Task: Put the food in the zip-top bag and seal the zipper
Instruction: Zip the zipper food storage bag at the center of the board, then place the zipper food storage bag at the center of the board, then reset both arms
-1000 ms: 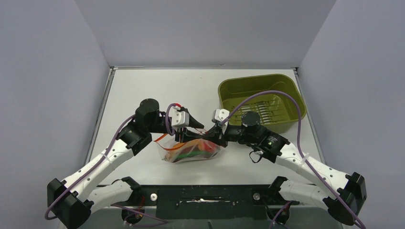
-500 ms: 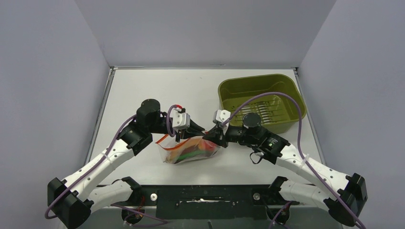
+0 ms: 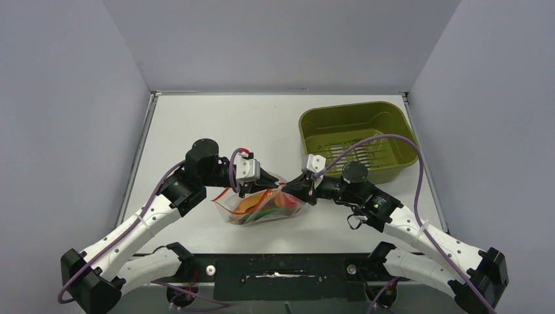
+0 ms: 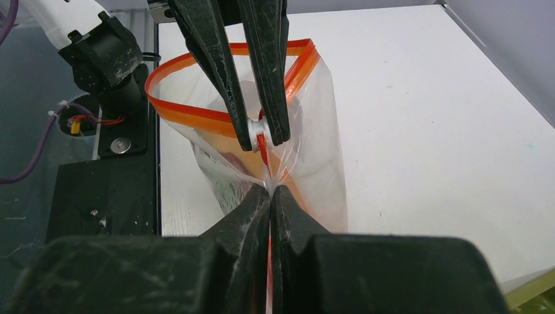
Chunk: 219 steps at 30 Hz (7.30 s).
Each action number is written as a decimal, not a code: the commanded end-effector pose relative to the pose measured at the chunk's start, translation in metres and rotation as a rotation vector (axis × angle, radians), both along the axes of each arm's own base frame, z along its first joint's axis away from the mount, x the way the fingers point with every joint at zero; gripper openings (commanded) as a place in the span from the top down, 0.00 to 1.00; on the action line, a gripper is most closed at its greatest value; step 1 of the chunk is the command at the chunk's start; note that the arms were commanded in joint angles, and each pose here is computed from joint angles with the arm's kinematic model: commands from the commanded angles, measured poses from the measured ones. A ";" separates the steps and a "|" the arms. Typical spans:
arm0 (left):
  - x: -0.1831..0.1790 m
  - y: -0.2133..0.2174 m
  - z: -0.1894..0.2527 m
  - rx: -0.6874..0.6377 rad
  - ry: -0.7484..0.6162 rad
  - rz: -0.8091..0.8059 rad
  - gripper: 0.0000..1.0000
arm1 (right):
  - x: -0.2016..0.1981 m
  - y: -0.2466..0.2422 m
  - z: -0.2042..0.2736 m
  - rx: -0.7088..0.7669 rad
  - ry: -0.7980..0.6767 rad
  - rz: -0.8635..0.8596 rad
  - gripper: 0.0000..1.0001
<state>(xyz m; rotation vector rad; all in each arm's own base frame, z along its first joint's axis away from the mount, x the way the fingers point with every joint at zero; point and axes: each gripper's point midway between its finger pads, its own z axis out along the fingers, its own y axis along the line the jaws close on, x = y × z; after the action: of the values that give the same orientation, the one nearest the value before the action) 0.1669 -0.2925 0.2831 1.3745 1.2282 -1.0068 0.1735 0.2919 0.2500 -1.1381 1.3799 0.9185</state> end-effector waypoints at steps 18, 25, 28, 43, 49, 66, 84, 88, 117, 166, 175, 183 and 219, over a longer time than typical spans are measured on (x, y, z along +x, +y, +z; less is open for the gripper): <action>-0.009 0.004 0.016 -0.028 -0.020 -0.031 1.00 | -0.010 0.011 0.039 -0.003 -0.128 0.100 0.62; -0.012 0.004 0.016 -0.028 -0.012 -0.047 1.00 | -0.010 0.015 0.037 -0.024 -0.122 0.118 0.66; -0.013 0.004 0.016 -0.025 -0.010 -0.050 1.00 | -0.008 0.017 0.036 -0.028 -0.121 0.119 0.69; -0.013 0.017 0.005 0.043 -0.024 -0.004 1.00 | 0.007 0.017 0.037 -0.008 -0.131 0.053 1.00; -0.009 0.029 -0.008 0.103 -0.009 0.074 1.00 | 0.020 0.000 0.046 0.061 -0.145 -0.050 1.00; -0.010 0.044 -0.013 0.138 -0.001 0.146 1.00 | 0.001 0.008 0.026 0.039 -0.112 0.065 0.67; -0.014 0.039 -0.011 0.116 0.013 0.120 1.00 | -0.012 0.041 0.032 -0.003 -0.173 0.188 0.94; -0.012 0.043 -0.012 0.131 0.009 0.140 1.00 | -0.004 0.035 0.033 -0.009 -0.178 0.125 1.00; -0.001 0.098 -0.013 0.304 -0.060 0.390 1.00 | 0.066 -0.035 0.031 0.019 -0.144 -0.305 1.00; 0.092 0.156 -0.056 0.214 0.233 1.121 1.00 | 0.139 -0.018 0.069 0.002 -0.120 -0.293 0.45; 0.151 0.210 -0.041 0.073 0.303 1.424 1.00 | 0.121 -0.042 0.101 0.131 -0.030 -0.421 0.16; 0.180 0.270 -0.071 -0.042 0.513 1.693 1.00 | 0.102 -0.069 0.097 0.147 0.092 -0.538 0.02; 0.126 0.163 0.056 -0.391 0.387 1.179 0.28 | 0.103 -0.147 0.072 0.314 0.415 -1.059 0.02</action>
<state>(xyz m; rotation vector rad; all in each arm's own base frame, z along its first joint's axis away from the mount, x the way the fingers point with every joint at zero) 0.3025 -0.1213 0.3118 -0.0399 1.7616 -0.5345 0.2718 0.1445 0.2889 0.0718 1.8651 0.5053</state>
